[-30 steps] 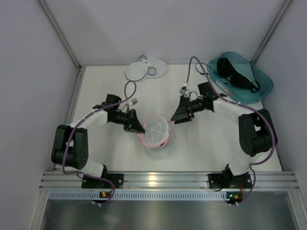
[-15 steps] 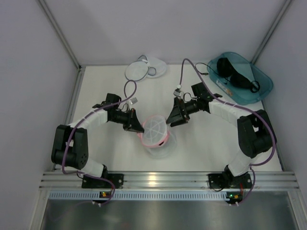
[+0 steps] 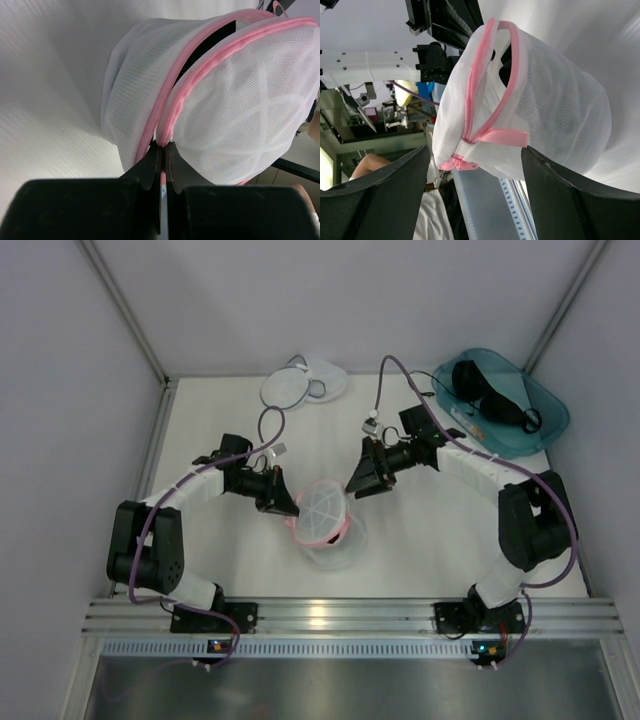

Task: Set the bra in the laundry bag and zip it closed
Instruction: Adjust the laundry bag at the center of the board.

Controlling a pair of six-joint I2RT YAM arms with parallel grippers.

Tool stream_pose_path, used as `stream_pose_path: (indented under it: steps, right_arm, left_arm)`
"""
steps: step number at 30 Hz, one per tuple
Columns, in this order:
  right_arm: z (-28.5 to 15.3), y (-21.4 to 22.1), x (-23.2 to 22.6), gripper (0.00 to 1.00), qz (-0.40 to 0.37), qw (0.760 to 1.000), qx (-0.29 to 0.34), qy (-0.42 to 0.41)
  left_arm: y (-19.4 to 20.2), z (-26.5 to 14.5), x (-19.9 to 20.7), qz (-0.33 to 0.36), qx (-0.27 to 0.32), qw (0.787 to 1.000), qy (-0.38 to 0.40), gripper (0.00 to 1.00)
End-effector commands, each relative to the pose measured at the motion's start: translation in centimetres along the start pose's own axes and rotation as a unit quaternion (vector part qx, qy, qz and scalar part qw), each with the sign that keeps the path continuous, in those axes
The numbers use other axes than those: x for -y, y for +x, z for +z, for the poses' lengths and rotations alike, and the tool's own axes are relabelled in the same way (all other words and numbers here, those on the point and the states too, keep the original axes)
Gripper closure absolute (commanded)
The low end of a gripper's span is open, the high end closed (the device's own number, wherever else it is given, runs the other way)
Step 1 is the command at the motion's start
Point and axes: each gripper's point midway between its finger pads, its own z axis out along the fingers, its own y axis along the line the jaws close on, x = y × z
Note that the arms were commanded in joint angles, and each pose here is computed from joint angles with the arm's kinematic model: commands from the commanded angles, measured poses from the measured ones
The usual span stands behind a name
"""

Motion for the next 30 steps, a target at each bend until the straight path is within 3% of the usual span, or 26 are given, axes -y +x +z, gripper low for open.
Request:
stream_pose_path:
  steps: [1, 10, 17, 20, 24, 26, 30]
  right_arm:
    - [-1.7, -1.3, -2.0, 0.25, -0.037, 0.999, 0.027, 0.017]
    - [-0.4, -0.6, -1.9, 0.26, 0.017, 1.0, 0.011, 0.011]
    - [1.1, -0.7, -3.0, 0.3, 0.009, 1.0, -0.01, -0.019]
    - [1.6, -0.1, -2.6, 0.4, 0.014, 0.999, -0.021, -0.021]
    - [2.0, 0.4, -2.5, 0.64, 0.017, 0.999, -0.029, -0.03]
    - [1.9, 0.4, -2.6, 0.7, 0.016, 0.999, -0.029, -0.034]
    - [1.9, 0.6, -2.8, 0.97, 0.012, 0.998, -0.032, -0.044]
  left_arm:
    - [-1.2, -1.0, 1.5, 0.037, 0.02, 0.999, 0.008, 1.0]
    - [-1.5, -0.9, 2.3, 0.05, 0.021, 0.998, 0.005, 1.0]
    - [-1.4, -0.7, 1.8, 0.049, 0.021, 0.998, -0.012, 1.0]
    - [-1.4, -0.7, 1.7, 0.046, 0.02, 0.999, -0.014, 1.0]
    - [-1.5, -0.7, 1.5, 0.045, 0.021, 0.999, -0.02, 1.0]
    - [-1.7, -0.7, 1.5, 0.045, 0.025, 0.998, -0.025, 1.0]
    - [-2.1, -0.9, 1.6, 0.052, 0.033, 0.998, -0.033, 1.0]
